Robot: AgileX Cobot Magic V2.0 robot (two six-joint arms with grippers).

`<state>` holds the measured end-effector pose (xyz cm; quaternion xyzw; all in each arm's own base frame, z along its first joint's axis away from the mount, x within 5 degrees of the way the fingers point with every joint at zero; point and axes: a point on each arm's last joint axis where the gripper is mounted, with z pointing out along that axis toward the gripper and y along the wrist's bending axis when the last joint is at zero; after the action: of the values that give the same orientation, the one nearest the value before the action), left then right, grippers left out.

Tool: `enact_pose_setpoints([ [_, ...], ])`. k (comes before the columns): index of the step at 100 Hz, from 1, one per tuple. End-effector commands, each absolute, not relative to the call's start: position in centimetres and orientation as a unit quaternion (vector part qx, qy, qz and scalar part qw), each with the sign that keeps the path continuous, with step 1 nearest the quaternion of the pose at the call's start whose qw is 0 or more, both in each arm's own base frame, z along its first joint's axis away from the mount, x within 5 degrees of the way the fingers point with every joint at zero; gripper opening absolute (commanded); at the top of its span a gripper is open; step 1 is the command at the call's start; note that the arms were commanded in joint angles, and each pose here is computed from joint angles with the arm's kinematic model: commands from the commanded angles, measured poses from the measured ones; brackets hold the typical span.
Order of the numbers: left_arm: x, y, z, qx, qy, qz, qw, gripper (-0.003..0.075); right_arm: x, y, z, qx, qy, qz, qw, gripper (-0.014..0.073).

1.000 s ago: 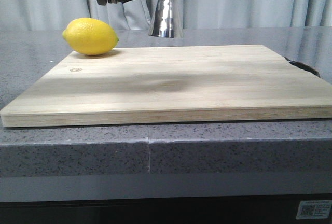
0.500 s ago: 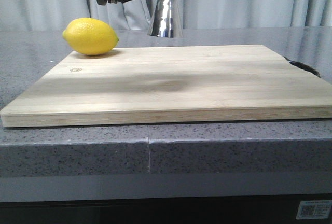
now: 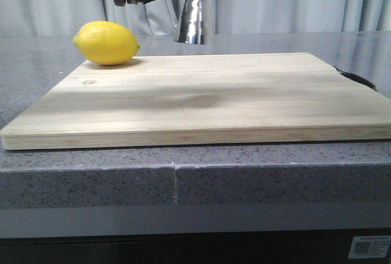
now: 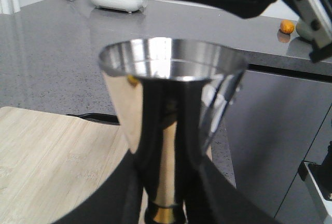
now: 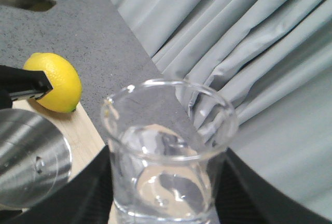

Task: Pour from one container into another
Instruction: 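Carry the beaker above the jigger and tilt it toward the jigger, then pour the clear liquid from the beaker into the jigger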

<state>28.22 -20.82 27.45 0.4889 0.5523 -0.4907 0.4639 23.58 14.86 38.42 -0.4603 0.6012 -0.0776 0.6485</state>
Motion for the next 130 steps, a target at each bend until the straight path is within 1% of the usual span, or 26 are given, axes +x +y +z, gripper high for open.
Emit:
enact_pose_setpoints([
  [1,26.95,-20.92,30.97,0.484,0.487,-0.534,0.494,-0.0019,23.13,15.08,40.49,-0.459,0.560,-0.073,0.686,0.0247],
  [66,26.95,-20.92,30.97,0.484,0.487,-0.534,0.494,-0.0019,23.20,15.19,40.42,-0.487,0.535,-0.104,0.683,0.0247],
  [130,26.95,-20.92,30.97,0.484,0.487,-0.534,0.494,-0.0019,23.11,15.33,40.53,-0.517,0.501,-0.135,0.681,0.0247],
])
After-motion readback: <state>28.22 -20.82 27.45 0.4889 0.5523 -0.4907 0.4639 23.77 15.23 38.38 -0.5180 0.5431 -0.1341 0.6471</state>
